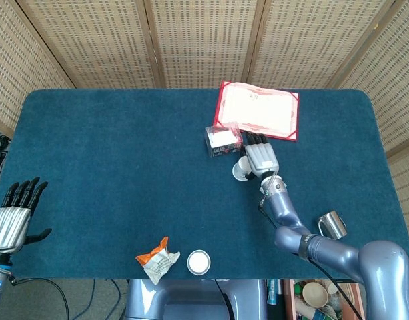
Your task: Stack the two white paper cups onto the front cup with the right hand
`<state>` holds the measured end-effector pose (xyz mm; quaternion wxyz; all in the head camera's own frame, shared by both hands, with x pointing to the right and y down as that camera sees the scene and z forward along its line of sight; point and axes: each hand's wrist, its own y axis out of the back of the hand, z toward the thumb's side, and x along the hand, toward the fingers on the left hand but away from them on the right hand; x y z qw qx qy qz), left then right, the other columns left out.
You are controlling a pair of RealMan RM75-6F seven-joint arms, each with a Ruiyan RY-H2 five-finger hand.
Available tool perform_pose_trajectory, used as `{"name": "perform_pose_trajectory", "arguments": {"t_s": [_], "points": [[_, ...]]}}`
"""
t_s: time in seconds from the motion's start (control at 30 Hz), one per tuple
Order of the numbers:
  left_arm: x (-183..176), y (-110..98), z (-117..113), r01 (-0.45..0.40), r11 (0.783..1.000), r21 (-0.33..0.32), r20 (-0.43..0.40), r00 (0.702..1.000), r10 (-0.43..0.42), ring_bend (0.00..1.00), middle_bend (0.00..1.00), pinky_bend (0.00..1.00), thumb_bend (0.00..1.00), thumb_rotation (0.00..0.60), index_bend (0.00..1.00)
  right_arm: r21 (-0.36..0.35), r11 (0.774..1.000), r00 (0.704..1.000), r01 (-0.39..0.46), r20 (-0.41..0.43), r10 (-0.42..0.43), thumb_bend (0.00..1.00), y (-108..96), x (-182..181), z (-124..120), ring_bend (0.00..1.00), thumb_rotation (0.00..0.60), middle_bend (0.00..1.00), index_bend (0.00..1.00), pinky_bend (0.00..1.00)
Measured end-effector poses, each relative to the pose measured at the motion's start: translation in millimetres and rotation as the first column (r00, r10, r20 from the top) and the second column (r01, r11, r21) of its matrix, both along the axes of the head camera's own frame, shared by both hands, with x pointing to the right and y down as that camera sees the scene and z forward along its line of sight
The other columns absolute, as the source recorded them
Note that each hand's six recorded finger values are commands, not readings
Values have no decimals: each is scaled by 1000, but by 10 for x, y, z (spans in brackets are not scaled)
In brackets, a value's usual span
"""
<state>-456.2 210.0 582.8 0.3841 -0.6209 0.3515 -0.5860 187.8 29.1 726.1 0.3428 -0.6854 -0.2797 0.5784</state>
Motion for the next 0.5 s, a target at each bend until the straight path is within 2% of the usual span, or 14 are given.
{"name": "perform_pose_trajectory", "arguments": {"t_s": [0.23,0.5], "points": [[8,2,-7,-3,1000,0,-8,1000,3,0,0,0,166,600,0,7,1000,1000,2,9,-2,65,22,-8,-47,0,600,69,467,0],[19,16,-16,-8,1000,-4,-15,1000,8,0,0,0,166,600,0,35,999,998,26,55,-27,65,98,-100,-326,0,600,73,467,0]]}}
